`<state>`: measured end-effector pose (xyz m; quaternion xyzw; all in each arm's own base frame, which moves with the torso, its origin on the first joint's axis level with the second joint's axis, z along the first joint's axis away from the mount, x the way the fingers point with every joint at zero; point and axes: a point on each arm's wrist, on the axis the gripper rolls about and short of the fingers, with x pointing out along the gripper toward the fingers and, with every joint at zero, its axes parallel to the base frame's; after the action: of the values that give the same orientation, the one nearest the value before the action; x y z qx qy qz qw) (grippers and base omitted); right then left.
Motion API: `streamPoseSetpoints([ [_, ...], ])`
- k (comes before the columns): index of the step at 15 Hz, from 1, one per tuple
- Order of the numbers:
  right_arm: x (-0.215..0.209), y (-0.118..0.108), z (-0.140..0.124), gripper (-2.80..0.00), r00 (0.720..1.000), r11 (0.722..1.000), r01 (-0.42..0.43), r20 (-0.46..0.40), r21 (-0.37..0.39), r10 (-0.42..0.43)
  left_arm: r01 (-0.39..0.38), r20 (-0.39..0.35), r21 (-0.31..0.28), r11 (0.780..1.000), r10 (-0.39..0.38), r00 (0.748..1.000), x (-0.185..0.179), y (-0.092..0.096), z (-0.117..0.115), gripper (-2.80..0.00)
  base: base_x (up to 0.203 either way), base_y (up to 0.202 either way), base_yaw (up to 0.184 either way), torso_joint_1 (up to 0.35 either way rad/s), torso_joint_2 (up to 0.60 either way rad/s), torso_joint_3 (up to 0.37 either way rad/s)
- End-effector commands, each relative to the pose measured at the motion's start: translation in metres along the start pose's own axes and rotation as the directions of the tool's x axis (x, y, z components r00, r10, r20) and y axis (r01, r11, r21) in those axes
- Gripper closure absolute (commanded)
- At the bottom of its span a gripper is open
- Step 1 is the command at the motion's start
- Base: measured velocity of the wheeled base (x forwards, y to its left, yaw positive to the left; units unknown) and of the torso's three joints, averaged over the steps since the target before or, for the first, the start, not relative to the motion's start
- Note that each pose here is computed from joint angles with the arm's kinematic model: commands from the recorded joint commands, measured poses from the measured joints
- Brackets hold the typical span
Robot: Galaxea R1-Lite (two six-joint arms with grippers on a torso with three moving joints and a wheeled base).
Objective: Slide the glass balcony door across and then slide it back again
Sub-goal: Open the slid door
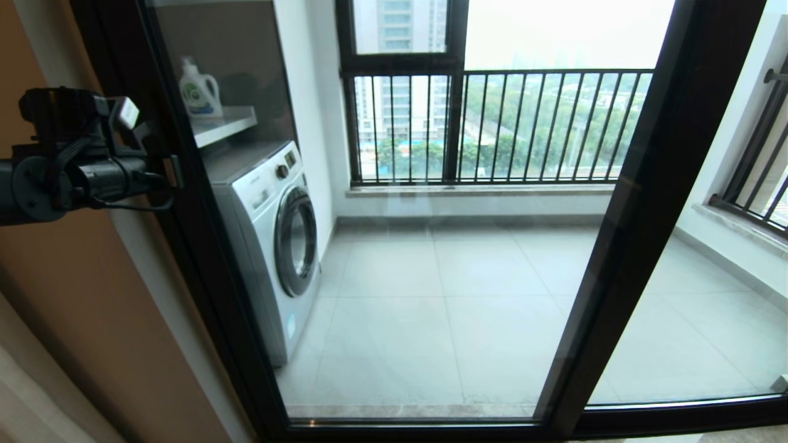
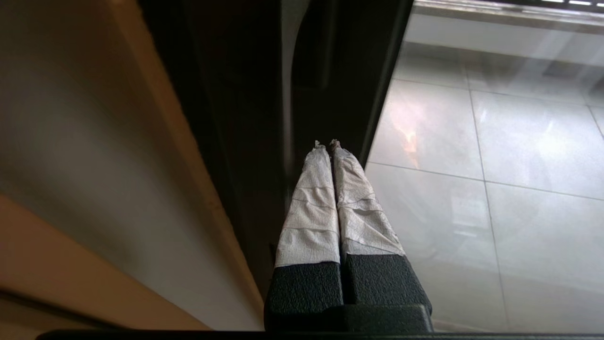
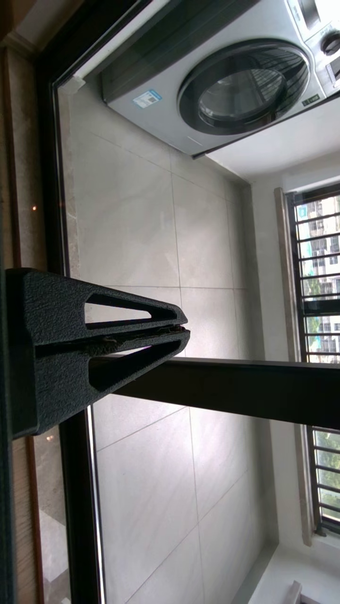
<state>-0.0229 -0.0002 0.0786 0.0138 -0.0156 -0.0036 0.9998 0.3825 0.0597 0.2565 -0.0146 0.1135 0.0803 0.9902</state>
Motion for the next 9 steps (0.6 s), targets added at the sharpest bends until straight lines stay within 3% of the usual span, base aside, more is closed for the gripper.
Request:
streamPoseSetpoints([
  [1,0.001,0.000,-0.003,0.00,1.000,1.000,0.000,-0.013,0.000,0.000,-0.002,0.002,-0.003,1.000,0.002,1.000,0.002,0.003,0.000,0.00,0.000,0.000,0.000,0.000,0.00,0.000],
  [5,0.001,0.000,-0.003,0.00,1.000,1.000,0.000,-0.013,0.000,0.000,-0.001,0.017,-0.008,1.000,0.001,1.000,-0.005,0.004,0.005,0.00,0.000,0.000,0.000,0.000,0.00,0.000],
  [9,0.001,0.000,-0.003,0.00,1.000,1.000,0.000,-0.013,0.000,0.000,0.033,0.089,-0.008,0.999,-0.033,0.995,-0.032,-0.004,0.026,0.00,0.000,0.000,0.000,0.000,0.00,0.000],
])
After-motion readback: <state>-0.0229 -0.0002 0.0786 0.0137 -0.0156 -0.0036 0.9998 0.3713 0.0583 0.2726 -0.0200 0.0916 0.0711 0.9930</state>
